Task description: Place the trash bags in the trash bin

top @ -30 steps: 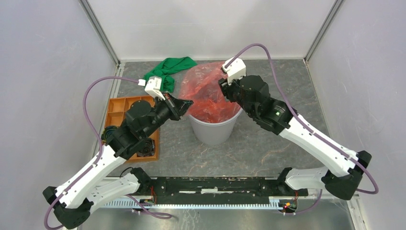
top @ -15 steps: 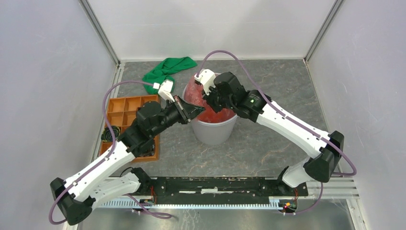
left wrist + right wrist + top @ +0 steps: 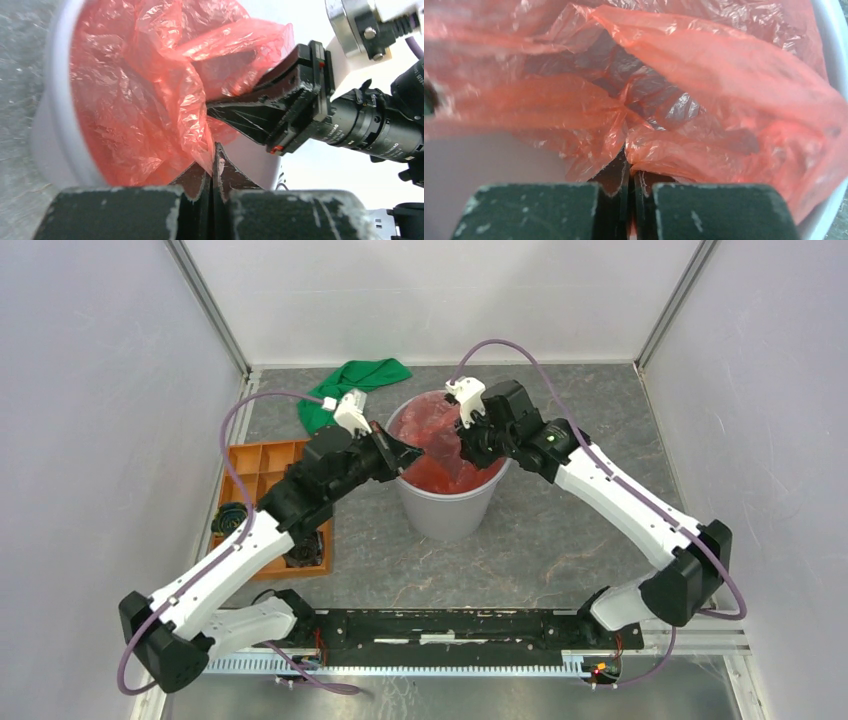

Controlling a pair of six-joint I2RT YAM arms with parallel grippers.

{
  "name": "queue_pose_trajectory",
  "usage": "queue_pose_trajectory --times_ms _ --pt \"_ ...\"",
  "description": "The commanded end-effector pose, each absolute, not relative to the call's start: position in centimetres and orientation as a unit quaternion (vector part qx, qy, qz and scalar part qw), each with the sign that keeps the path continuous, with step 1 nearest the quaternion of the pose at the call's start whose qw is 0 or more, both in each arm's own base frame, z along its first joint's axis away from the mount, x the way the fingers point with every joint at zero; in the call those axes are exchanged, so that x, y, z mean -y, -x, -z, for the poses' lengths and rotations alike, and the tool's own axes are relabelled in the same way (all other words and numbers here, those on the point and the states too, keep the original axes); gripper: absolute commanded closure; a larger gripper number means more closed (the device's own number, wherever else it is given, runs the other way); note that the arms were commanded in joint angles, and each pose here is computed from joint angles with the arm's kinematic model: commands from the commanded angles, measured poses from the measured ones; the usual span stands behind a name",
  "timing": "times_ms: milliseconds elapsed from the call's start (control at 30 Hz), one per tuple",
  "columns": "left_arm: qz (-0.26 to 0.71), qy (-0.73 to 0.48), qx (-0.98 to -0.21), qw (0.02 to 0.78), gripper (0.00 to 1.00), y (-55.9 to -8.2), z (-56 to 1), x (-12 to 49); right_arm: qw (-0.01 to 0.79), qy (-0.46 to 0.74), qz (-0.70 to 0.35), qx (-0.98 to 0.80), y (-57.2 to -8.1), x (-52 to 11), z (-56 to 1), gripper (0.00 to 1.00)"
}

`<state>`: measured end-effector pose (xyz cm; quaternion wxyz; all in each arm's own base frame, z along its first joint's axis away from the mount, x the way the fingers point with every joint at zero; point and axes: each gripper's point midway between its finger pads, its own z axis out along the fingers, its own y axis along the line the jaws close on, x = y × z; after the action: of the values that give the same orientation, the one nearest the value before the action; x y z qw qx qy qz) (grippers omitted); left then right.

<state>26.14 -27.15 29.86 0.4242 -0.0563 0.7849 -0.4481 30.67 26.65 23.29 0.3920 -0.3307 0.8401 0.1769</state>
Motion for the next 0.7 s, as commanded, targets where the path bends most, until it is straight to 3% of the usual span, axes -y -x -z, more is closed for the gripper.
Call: queue_pose_trajectory --times_ms 0,133,267,500,667 --pt "0.405 0.034 -0.770 0.493 0.98 -25.5 -33.7 23.6 0.461 0.333 -0.195 -0.799 -29.2 -25.8 -30.4 0.94" --pt "0.368 0.037 -0.776 0.512 0.96 -25.1 -34.5 21.4 0.492 0.325 -0.173 -0.789 -28.5 -23.9 -32.3 0.92" --pt "0.316 0.079 -0.781 0.533 0.82 -25.2 -35.4 18.4 0.513 0.300 -0.183 -0.783 -28.1 -23.2 -33.7 1.00" --pt "0.362 0.107 -0.769 0.516 0.29 -23.8 -35.2 18.5 0.536 0.284 -0.260 -0.751 -26.6 -24.4 -37.9 1.00" --pt "0.395 0.127 -0.770 0.485 0.13 -22.1 -33.3 18.5 0.535 0.284 -0.262 -0.752 -26.9 -24.5 -38.3 1.00"
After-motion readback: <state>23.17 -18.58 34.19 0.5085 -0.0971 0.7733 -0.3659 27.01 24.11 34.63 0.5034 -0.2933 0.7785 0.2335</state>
